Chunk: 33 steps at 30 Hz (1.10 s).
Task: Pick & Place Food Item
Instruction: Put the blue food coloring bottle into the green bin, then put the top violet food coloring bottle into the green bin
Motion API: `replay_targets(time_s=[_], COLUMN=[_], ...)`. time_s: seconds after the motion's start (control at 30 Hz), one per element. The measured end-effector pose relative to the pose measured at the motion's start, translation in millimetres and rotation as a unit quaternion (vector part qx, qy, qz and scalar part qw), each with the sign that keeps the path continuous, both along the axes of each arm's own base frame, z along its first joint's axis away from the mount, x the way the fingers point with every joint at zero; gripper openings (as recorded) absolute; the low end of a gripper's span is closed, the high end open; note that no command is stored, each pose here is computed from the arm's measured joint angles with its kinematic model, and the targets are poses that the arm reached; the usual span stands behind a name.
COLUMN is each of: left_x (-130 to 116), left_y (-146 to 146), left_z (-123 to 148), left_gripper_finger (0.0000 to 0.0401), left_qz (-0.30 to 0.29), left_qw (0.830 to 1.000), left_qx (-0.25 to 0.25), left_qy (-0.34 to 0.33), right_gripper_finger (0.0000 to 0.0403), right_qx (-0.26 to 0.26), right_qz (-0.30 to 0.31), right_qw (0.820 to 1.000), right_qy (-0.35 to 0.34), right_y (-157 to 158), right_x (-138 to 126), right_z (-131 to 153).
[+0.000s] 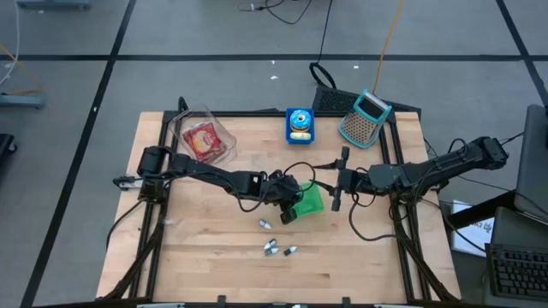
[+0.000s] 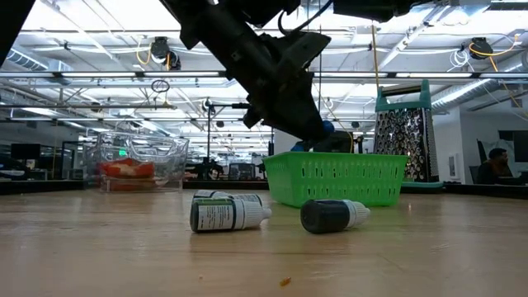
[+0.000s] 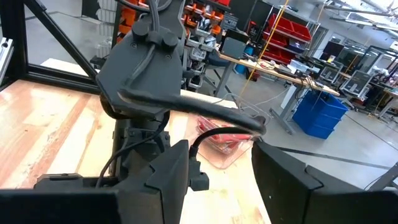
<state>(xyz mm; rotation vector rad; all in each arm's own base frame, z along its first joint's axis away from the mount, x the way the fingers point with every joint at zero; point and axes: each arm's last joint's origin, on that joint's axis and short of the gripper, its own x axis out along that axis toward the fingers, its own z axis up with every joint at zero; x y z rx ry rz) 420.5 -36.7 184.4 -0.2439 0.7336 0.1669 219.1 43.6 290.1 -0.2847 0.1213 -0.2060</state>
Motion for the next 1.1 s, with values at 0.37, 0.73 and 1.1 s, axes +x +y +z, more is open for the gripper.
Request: replay_targets(time_s=[0.37, 0.73, 1.1], left_x=[-0.9, -22.4, -52.7], left_y=[4.9, -5.9, -51.7], left_z=[-1.4, 32.8, 36.3], left_gripper_finger=[0.016, 0.0188, 0.0175], left_qz=[0.004, -0.1, -0.165], left_qw=[1.0, 0.994, 0.978], left_qx=[0.001, 0.039, 0.052], left_qy=[0.01, 0.03, 0.115], right_gripper_finger=[0.0164, 0.0164, 0.0164], right_qx=[0.0, -0.001, -0.001], right_qz=[0.0, 0.0, 0.0], right_qw=[1.0, 1.0, 1.0], right_qy=[0.0, 0.005, 0.006], right_y=[0.0, 0.0, 0.0], right_x=[0.0, -0.1, -0.1], right_z=[-0.1, -1.0, -1.1])
